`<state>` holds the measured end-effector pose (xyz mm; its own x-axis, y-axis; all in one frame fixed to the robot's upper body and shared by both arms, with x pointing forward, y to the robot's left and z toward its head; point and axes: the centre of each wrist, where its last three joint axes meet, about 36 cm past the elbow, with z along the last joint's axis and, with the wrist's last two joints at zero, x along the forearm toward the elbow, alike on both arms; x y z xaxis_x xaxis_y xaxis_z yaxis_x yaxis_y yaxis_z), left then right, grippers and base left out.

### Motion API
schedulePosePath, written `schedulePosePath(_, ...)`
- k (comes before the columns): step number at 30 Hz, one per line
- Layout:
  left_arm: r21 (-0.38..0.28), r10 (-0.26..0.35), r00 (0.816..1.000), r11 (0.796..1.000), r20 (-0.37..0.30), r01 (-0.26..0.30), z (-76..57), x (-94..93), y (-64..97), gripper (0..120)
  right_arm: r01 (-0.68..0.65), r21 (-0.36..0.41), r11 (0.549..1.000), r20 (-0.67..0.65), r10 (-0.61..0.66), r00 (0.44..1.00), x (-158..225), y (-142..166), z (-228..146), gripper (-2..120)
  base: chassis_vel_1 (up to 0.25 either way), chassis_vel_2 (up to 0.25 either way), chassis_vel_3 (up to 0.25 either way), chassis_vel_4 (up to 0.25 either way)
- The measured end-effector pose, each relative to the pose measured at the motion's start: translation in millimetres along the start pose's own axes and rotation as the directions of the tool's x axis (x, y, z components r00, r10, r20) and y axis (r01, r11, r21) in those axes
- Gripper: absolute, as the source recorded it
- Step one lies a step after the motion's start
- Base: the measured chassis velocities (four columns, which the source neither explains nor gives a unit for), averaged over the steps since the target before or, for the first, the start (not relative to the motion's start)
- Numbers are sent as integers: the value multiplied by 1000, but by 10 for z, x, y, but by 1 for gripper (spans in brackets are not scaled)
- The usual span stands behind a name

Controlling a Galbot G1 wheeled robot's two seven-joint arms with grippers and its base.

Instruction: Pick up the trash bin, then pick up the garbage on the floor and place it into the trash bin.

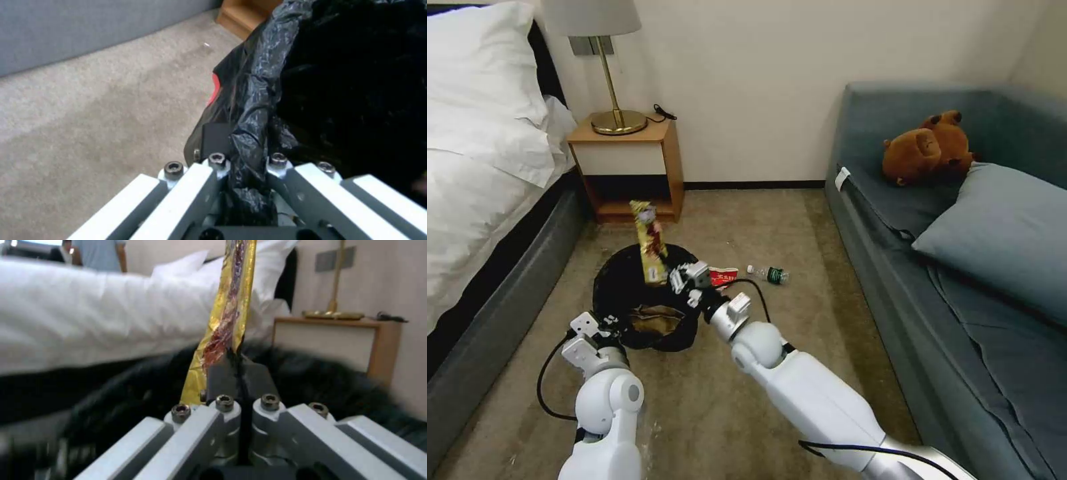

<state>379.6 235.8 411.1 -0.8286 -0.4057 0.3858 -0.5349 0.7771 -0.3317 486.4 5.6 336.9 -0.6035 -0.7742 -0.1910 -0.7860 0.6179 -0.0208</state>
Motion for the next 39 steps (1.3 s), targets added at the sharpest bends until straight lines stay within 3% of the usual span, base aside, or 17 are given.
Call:
schedulePosePath(6, 9, 4, 1000, 1000, -13, -3, -22, 32, 7, 1, 47, 63, 997, -62, -43, 997, 84, 39, 331, 0, 0, 0, 0, 0)
schedulePosePath(13, 10, -3, 1000, 1000, -12, 3, -24, 25, 27, 1, 54, 92, 994, -89, -46, 995, 157, 14, 392, 0, 0, 0, 0, 0)
schedulePosePath(16, 9, -5, 1000, 1000, -13, 5, -19, 19, 30, 1, 44, 90, 995, -88, -36, 995, 169, 3, 373, 7, 0, 0, 0, 0)
schedulePosePath(18, 9, -4, 1000, 1000, -11, 4, -15, 16, 25, 1, 36, 89, 995, -83, -29, 996, 167, -13, 340, 20, 0, 0, 0, 0)
schedulePosePath(31, 6, -10, 1000, 1000, -12, 10, 1, 16, 43, 1, 23, 90, 996, -65, -17, 998, 153, -43, 264, 65, 0, 0, 0, 0)
schedulePosePath(33, 4, -11, 1000, 1000, -11, 11, 4, 15, 46, 1, 8, 90, 996, -44, -4, 999, 118, -93, 163, 77, 0, 0, 0, 0)
schedulePosePath(39, 0, -17, 1000, 1000, -14, 17, 19, 3, 56, 1, -57, 81, 995, 20, 56, 998, 82, -245, -122, 96, 0, 0, 0, 0)
